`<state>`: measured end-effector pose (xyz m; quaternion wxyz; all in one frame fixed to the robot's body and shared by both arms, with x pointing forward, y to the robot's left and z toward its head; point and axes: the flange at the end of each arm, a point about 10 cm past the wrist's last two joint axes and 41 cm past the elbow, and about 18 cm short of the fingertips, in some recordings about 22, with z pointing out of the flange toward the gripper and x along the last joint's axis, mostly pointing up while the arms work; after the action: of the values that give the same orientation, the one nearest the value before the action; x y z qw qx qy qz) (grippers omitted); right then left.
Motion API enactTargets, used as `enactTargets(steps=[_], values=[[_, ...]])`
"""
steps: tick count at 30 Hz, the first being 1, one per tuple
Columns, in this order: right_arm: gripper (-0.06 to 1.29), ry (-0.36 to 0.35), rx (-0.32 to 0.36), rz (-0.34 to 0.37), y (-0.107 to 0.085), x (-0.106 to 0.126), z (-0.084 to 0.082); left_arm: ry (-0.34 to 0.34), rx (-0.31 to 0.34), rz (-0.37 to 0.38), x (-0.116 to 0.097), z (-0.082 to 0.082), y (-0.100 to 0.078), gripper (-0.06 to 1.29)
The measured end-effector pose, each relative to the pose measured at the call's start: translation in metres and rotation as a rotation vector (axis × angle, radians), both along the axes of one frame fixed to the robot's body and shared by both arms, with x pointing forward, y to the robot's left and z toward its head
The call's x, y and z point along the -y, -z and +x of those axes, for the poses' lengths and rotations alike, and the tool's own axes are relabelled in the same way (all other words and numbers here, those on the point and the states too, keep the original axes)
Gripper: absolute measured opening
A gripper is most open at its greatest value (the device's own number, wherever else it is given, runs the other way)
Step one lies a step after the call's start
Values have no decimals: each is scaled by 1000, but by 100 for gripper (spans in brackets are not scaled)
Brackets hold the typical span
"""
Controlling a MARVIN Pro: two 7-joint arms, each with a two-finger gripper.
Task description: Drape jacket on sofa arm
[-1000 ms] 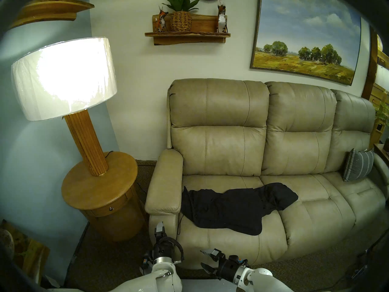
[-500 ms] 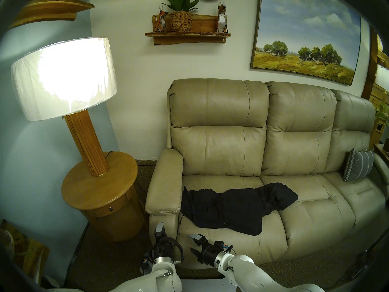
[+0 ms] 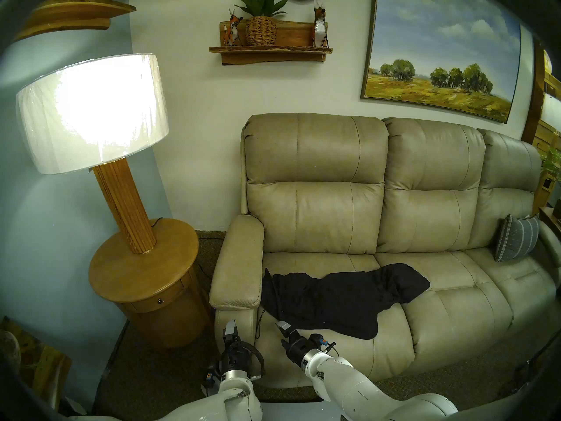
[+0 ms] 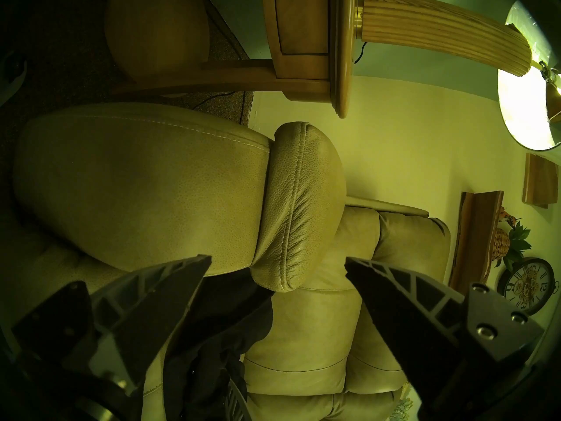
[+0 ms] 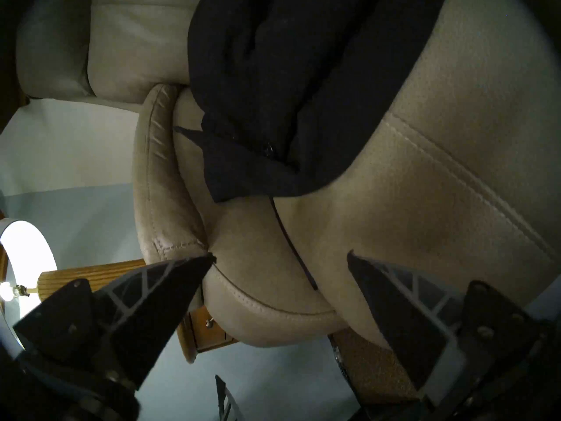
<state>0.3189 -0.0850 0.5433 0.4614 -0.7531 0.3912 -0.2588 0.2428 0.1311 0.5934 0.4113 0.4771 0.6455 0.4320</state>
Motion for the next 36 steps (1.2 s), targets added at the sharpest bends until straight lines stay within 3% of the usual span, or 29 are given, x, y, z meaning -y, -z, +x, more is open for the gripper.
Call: enactTargets(steps=[7,16,26,36], values=[[122,88,11,14,-6,-4,18,0,0,0,0,0,0,122],[122,144,-16,10,-13,-19,37,0,0,-1,0,1,0,122],[122,126,-19,24,-16,-36,37,0,2,0,0,1,0,122],[122,54,8,8,-23,-52,43,0,3,0,0,1,0,122]])
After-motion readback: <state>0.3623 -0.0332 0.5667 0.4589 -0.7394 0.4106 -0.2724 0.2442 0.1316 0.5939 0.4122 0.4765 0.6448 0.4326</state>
